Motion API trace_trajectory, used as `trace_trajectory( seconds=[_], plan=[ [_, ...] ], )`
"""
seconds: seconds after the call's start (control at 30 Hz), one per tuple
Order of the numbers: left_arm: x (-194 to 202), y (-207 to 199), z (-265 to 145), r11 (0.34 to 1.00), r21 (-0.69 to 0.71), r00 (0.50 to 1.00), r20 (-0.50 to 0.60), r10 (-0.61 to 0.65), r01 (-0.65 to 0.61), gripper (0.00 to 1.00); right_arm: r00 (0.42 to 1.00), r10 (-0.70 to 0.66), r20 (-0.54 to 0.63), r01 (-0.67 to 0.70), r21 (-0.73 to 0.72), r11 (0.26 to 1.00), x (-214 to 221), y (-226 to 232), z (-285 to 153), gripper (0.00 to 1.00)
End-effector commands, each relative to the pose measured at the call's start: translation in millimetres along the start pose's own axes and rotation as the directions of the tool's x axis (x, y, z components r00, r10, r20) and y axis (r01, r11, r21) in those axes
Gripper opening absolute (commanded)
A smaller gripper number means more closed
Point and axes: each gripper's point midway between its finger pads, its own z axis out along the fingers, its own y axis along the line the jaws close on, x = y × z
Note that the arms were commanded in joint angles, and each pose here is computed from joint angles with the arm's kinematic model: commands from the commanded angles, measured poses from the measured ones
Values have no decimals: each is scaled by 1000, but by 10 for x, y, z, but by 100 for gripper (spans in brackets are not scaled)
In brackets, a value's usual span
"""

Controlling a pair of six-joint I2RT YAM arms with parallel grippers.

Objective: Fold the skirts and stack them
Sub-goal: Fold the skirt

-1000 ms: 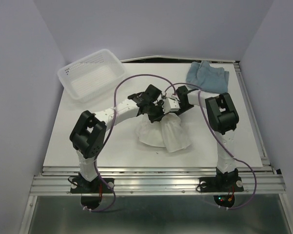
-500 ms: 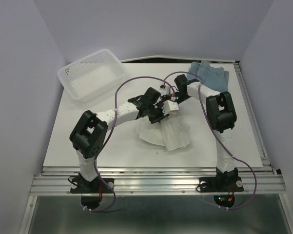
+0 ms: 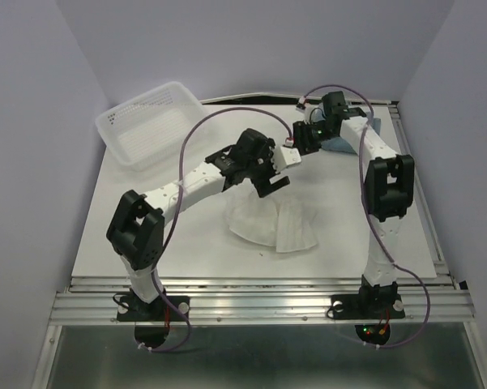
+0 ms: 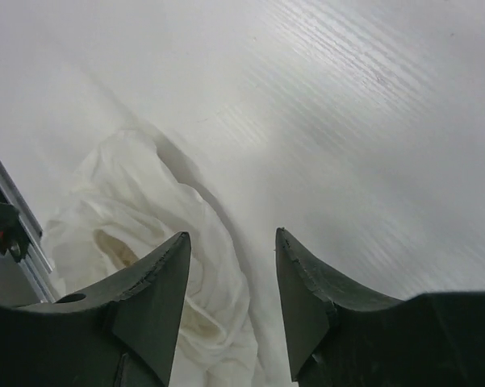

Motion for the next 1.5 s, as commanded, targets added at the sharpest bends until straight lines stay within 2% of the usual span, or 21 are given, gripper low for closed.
trace_trajectory(
  seconds=[0.0,0.13,0.23,0.27,0.3,0.33,0.37,0.4,0.43,0.5,0.53,0.57,0.6,0.8,0.9,0.93,1.0,1.07,1.27,1.4,1.47],
  plan=[
    [-995,513,-815,982,-186,971,240,7,39,98,981,-91,169,92,1,996,-464,668,-705,51],
    [-955,626,-1067,972,-166,962,242,-123,166,99,975,-1,222,18,-73,997,-372,1037,-963,50],
    [-922,345,-1245,968,39,924,292,-248,247,98,973,95,212,-33,-280,959,-65,1527,-1099,48],
    [-839,329,-1264,956,42,913,287,-290,290,99,970,135,200,-63,-328,943,45,1625,-1120,47],
    [-750,99,-1200,936,161,892,291,-347,312,92,961,108,256,-6,-366,930,20,1711,-1158,45],
    [-651,-84,-1213,902,248,871,263,-414,354,79,958,132,256,-17,-408,913,123,1784,-1171,44],
    [-757,-228,-1343,843,370,811,295,-505,390,63,953,240,184,-131,-464,876,457,1892,-1130,42],
    [-521,-420,-1205,771,424,771,222,-597,475,42,950,249,188,-132,-479,868,549,1925,-1096,41],
    [-652,-495,-1272,691,504,694,224,-684,518,41,951,205,231,-63,-505,861,571,2048,-1121,40],
    [-568,-646,-1200,594,575,634,161,-756,562,46,955,244,169,-125,-516,847,846,1981,-927,38],
    [-468,-746,-1098,507,616,586,90,-805,603,56,954,277,112,-183,-517,836,997,1955,-778,36],
    [-407,-755,-1021,510,617,587,94,-804,599,56,957,269,109,-175,-522,835,1003,1989,-765,35],
    [-407,-811,-1017,438,648,544,44,-838,623,55,953,295,71,-217,-518,827,1115,1929,-651,35],
    [-185,-574,-462,373,610,473,-3,-881,699,53,941,337,19,-295,-442,847,1263,1479,-131,33],
    [150,-320,-47,278,562,374,-61,-925,779,49,948,317,11,-286,-403,870,1225,1237,103,32],
    [113,-289,-54,285,567,379,-51,-924,773,49,954,299,30,-264,-393,881,1155,1198,75,32],
    [346,-198,145,241,535,334,-82,-939,810,47,968,245,45,-215,-346,913,1094,970,261,32],
    [507,-166,290,214,513,307,-104,-946,831,46,965,261,-22,-256,-286,923,1260,718,429,31],
    [580,-86,397,222,479,297,-86,-951,849,46,975,218,-53,-223,-115,968,1210,279,576,30],
    [344,124,212,349,453,395,-9,-919,821,55,974,225,-38,-228,-117,967,987,412,425,32],
    [111,282,-73,499,418,512,91,-854,759,69,977,212,11,-209,-131,969,789,616,210,35]
  ],
)
